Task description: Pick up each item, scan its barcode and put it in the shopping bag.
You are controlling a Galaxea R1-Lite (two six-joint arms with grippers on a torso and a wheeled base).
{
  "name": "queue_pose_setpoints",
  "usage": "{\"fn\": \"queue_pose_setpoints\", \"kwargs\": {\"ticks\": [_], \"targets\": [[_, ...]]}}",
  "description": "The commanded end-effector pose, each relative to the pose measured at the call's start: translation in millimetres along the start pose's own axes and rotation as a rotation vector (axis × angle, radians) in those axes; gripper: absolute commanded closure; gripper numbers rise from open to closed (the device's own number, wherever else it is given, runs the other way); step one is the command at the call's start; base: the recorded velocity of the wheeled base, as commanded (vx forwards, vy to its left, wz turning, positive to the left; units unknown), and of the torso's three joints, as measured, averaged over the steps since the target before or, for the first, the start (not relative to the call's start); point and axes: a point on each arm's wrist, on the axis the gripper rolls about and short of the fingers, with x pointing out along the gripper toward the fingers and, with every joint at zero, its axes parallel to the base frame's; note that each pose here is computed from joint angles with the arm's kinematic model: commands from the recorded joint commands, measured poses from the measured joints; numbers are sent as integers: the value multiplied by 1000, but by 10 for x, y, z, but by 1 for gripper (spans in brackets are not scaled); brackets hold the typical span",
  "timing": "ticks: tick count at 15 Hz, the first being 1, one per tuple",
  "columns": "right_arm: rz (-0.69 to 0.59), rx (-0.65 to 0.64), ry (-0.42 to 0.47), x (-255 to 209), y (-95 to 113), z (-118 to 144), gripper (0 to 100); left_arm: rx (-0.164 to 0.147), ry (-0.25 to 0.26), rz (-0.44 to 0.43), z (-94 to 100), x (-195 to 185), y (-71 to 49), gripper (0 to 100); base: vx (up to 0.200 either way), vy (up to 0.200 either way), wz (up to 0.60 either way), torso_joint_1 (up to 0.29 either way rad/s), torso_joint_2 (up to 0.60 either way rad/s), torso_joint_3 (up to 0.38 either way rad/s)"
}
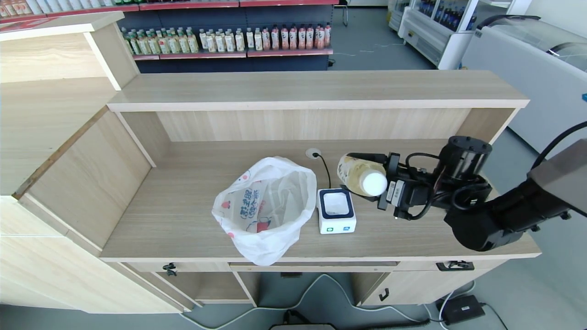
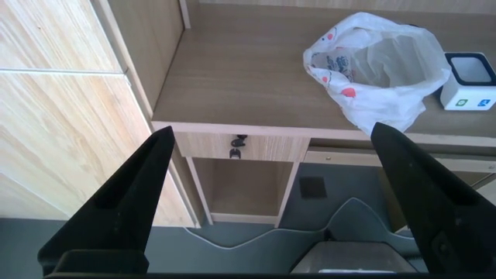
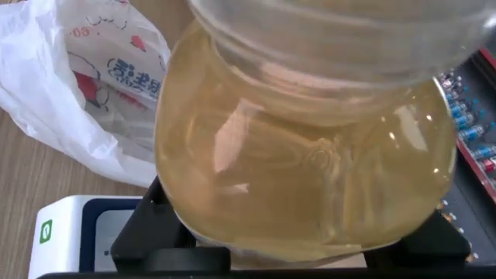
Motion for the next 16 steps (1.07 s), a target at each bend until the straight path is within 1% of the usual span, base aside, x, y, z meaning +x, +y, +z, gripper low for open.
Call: {"fn": "queue_pose_setpoints", "kwargs": {"ticks": [1, 2, 5, 8, 10, 12, 14, 15, 16], "targets": [[13, 17, 1, -28, 45, 28, 100, -1, -1, 0, 0, 0, 0, 0, 0, 0, 0, 0, 0, 0], [12, 27, 4, -59, 27, 58, 100, -1, -1, 0, 0, 0, 0, 0, 0, 0, 0, 0, 0, 0], [-7, 59, 25, -190, -112, 149, 100, -1, -1, 0, 0, 0, 0, 0, 0, 0, 0, 0, 0, 0], [-48, 5, 81, -504, -313, 155, 100, -1, -1, 0, 0, 0, 0, 0, 0, 0, 0, 0, 0, 0], [-69, -33, 100, -622, -426, 155, 100, -1, -1, 0, 0, 0, 0, 0, 0, 0, 0, 0, 0, 0], [-69, -48, 118, -682, -437, 147, 100, -1, -1, 0, 0, 0, 0, 0, 0, 0, 600, 0, 0, -2], [-46, -85, 118, -671, -384, 106, 100, -1, -1, 0, 0, 0, 0, 0, 0, 0, 600, -2, 5, 0], [-21, -80, 106, -653, -294, 10, 100, -1, -1, 0, 0, 0, 0, 0, 0, 0, 600, 2, -2, 2], [-14, -86, 115, -665, -247, -98, 100, -1, -1, 0, 0, 0, 0, 0, 0, 0, 0, 0, 0, 0]]}}
